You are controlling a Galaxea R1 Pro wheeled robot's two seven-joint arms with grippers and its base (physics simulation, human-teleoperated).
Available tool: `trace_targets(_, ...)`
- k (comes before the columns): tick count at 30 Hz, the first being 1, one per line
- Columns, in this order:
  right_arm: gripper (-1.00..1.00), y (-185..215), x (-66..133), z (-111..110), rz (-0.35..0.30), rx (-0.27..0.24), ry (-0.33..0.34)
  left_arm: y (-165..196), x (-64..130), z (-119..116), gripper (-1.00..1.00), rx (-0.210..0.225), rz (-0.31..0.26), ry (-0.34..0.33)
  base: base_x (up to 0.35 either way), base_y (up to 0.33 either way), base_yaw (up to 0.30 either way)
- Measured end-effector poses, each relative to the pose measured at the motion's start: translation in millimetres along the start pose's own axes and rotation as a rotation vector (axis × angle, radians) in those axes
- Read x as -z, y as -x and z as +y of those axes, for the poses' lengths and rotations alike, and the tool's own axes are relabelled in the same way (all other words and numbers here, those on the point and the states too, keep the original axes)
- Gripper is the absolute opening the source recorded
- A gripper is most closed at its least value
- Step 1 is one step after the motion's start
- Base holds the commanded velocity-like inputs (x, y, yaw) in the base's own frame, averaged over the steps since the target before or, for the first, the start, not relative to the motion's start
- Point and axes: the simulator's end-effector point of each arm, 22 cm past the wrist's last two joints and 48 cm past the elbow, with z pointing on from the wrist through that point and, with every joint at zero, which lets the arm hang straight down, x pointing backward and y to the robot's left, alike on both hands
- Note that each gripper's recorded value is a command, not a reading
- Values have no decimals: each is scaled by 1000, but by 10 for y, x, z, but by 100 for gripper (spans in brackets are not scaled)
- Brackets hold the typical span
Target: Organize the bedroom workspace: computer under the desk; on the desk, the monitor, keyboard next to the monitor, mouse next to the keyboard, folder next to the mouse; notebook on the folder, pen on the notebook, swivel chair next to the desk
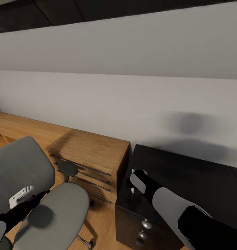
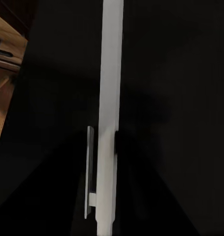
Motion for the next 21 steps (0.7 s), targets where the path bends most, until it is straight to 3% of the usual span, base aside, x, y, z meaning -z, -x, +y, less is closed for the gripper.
trace_targets(6,-100,115,123,93,-23,4,21,32,52,-31,100,2,2,0,-142,0,0)
trace_targets(21,-100,407,466,345,-89,15,77,129,189,-95,100,2,2,0,-324,0,0)
